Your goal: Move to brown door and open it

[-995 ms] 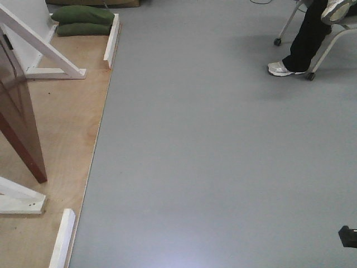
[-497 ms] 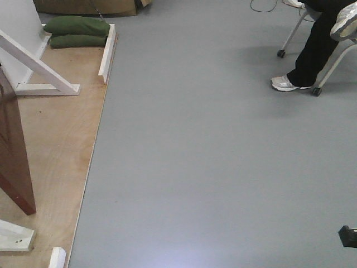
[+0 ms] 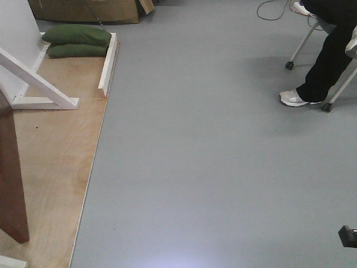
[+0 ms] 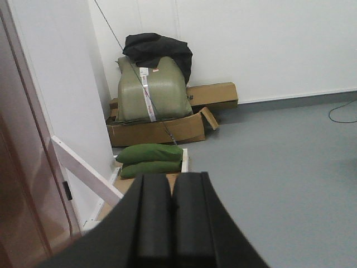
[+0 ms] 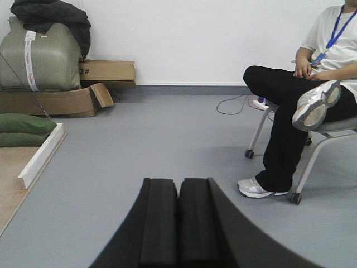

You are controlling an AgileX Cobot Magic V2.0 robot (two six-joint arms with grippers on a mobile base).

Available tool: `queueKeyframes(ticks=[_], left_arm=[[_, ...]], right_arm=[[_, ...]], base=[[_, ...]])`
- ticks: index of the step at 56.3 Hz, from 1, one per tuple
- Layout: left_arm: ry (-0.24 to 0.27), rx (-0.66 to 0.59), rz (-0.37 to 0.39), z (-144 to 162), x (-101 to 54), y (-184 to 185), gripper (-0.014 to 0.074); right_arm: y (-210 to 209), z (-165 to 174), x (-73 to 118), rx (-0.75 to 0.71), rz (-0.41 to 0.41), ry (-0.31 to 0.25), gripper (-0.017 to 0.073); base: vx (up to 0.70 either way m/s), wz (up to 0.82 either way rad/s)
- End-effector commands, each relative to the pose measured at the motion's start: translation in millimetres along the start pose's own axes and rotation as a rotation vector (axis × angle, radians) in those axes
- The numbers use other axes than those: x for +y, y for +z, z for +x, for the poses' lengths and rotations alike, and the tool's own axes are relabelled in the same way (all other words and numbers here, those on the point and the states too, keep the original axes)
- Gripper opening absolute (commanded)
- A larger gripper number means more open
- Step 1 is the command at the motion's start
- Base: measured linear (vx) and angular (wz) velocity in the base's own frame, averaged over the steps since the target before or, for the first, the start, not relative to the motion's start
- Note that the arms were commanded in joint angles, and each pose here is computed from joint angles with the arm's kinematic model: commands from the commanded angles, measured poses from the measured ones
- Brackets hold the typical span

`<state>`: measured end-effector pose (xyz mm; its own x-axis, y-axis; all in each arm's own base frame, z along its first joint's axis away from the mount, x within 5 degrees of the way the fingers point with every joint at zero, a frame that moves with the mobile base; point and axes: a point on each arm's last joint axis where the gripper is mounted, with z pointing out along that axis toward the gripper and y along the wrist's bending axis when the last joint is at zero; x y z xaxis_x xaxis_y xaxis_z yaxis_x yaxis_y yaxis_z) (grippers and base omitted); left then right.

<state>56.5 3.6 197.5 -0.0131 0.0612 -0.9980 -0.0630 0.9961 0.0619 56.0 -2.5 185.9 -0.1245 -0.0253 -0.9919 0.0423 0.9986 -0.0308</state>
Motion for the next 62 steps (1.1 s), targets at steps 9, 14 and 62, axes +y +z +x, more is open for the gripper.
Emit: queueKeyframes(ticks=[9,14,62], left_arm=[[-0.004,-0.114,-0.006,-14.2,0.8,-2.5,-0.0006],[-0.004,-0.114,-0.005,-14.2,0.8,-2.5,-0.0006],[-0.004,-0.113,-0.006,-14.1,0.8,-2.4,-0.0006]], right_arm=[[-0.9,-6.5,-0.6,-0.093,0.01,-0.01,0.0],[-1.0,-6.8,-0.7,-0.093,0.01,-0.01,0.0],[-0.8,-6.7,-0.7,-0.091,0.01,-0.01,0.0]], base=[[0.25,0.04],[0.23,0.04],[0.08,0.0]])
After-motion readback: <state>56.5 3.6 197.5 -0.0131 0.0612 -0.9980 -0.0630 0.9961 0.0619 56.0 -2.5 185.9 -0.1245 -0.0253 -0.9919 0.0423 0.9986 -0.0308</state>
